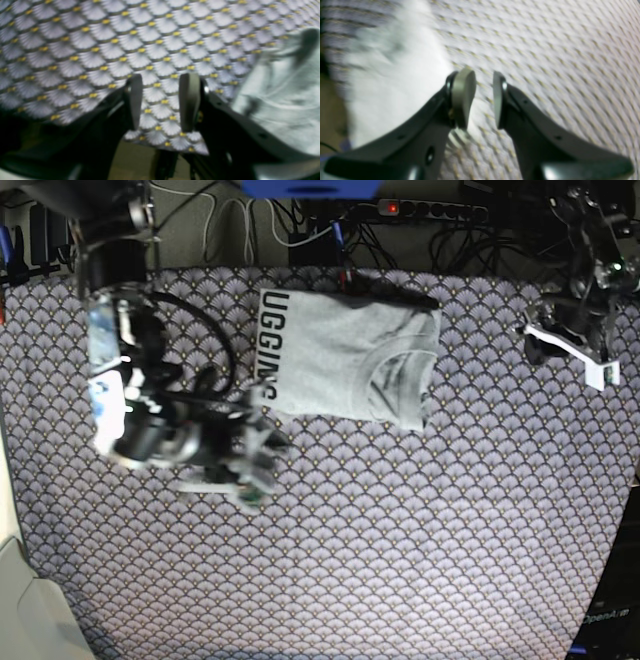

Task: Fold the T-shirt properly
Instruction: 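Release the shirt and lift the right gripper away from the bundle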

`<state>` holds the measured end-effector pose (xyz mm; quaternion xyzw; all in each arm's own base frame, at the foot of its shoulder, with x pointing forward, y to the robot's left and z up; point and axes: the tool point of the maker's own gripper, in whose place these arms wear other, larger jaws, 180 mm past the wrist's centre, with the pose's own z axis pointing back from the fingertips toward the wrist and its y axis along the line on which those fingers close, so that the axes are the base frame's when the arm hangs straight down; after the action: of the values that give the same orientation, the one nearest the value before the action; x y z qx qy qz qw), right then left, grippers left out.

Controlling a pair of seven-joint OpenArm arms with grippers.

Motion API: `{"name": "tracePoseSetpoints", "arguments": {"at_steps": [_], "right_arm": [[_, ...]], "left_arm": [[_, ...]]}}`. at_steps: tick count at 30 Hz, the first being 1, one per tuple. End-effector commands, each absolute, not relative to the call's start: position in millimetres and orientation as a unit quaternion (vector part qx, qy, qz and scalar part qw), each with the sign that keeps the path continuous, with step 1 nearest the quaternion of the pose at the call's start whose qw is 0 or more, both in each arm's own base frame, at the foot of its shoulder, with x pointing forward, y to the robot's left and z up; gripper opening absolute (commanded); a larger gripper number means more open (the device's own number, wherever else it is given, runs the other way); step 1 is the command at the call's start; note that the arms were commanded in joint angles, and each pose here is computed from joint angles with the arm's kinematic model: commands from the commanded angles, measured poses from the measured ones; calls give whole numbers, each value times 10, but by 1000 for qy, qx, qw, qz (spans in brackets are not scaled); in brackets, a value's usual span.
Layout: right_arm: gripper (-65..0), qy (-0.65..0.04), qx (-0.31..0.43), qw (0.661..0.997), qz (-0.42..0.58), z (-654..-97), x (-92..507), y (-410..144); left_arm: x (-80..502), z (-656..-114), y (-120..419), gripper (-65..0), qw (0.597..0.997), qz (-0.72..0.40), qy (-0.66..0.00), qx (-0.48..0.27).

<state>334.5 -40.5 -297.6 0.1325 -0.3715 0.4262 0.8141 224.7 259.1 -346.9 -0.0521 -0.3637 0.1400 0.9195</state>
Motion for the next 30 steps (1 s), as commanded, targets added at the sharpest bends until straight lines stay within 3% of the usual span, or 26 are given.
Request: {"name": "tracePoseSetpoints", "arguments": {"at_steps": [1,3,5,7,10,15,22,30], "right_arm": [[-474,-388,124,814,414,-2882,3389,-543],[-495,-380,103,835,385,-2965,3341,-895],[-566,-368,84,854,358,-3056,3276,-1203],[-650,-355,72,869,338,-3145,3191,-1425],[-650,-341,66,880,322,-3240,3077,-1572],[-650,-325,75,888,317,-3369,2945,-1568],[-650,-318,90,890,313,-3440,2877,-1470],[-650,-317,90,891,313,-3442,2876,-1472]], "left_arm": [[2320,-3348,2596,-407,911,134,-385,-55],[2313,-3354,2552,-407,911,136,-384,-67],[2227,-3427,2532,-430,920,137,-361,-69],[2154,-3507,2494,-525,929,136,-336,-74],[2085,-3554,2449,-650,937,134,-313,-80],[2001,-3661,2313,-646,951,115,-274,-90],[1953,-3867,1594,-646,965,12,-223,-135],[1823,-4190,1148,-646,976,-91,-175,-98]]}}
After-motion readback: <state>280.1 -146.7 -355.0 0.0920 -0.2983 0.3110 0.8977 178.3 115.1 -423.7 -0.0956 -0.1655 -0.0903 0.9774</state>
